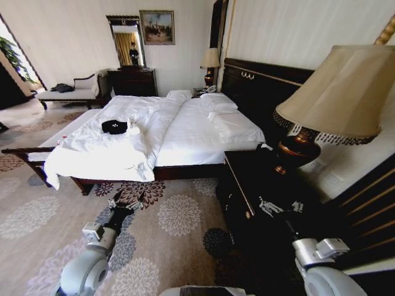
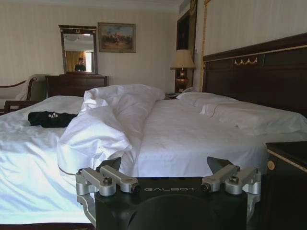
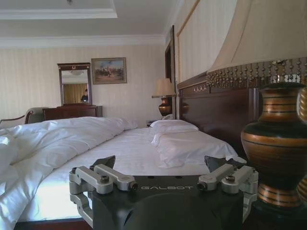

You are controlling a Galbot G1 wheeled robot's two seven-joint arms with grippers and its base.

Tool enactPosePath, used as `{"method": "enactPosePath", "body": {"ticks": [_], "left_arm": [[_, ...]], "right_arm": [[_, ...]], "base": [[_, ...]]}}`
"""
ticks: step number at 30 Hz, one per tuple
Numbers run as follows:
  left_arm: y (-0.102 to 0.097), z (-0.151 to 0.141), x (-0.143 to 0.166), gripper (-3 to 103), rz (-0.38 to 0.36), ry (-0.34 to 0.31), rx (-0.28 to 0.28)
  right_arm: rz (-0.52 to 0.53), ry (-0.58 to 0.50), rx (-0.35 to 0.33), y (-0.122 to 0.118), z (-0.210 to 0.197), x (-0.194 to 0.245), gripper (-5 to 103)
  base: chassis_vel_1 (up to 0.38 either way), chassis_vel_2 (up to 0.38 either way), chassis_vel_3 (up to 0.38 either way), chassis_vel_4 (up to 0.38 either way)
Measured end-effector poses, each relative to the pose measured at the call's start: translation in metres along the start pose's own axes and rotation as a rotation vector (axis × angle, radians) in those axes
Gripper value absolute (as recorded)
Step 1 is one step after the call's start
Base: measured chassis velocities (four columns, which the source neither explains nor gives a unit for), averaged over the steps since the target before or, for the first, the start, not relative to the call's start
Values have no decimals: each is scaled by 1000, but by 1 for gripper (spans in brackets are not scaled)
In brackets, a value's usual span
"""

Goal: Fold the clothes on the bed.

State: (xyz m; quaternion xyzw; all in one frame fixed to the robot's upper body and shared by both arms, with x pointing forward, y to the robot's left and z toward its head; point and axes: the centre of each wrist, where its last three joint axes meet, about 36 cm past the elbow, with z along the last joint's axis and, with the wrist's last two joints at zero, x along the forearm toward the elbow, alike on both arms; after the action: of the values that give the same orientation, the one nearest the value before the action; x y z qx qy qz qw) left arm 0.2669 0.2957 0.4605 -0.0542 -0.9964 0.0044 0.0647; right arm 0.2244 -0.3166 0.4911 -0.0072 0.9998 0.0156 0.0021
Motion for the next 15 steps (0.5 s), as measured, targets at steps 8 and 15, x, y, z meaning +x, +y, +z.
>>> {"method": "enactPosePath", "body": {"ticks": [8, 15], "left_arm": [[-7, 9, 1, 100, 2, 14, 8], [-6, 12, 4, 100, -3, 23, 5]], "right_arm": [[-3, -12, 45, -3, 8, -1, 100], [2, -13, 45, -3, 9, -2, 100]], "base": [[0, 0, 0, 0], [-5, 23, 6, -9]]}}
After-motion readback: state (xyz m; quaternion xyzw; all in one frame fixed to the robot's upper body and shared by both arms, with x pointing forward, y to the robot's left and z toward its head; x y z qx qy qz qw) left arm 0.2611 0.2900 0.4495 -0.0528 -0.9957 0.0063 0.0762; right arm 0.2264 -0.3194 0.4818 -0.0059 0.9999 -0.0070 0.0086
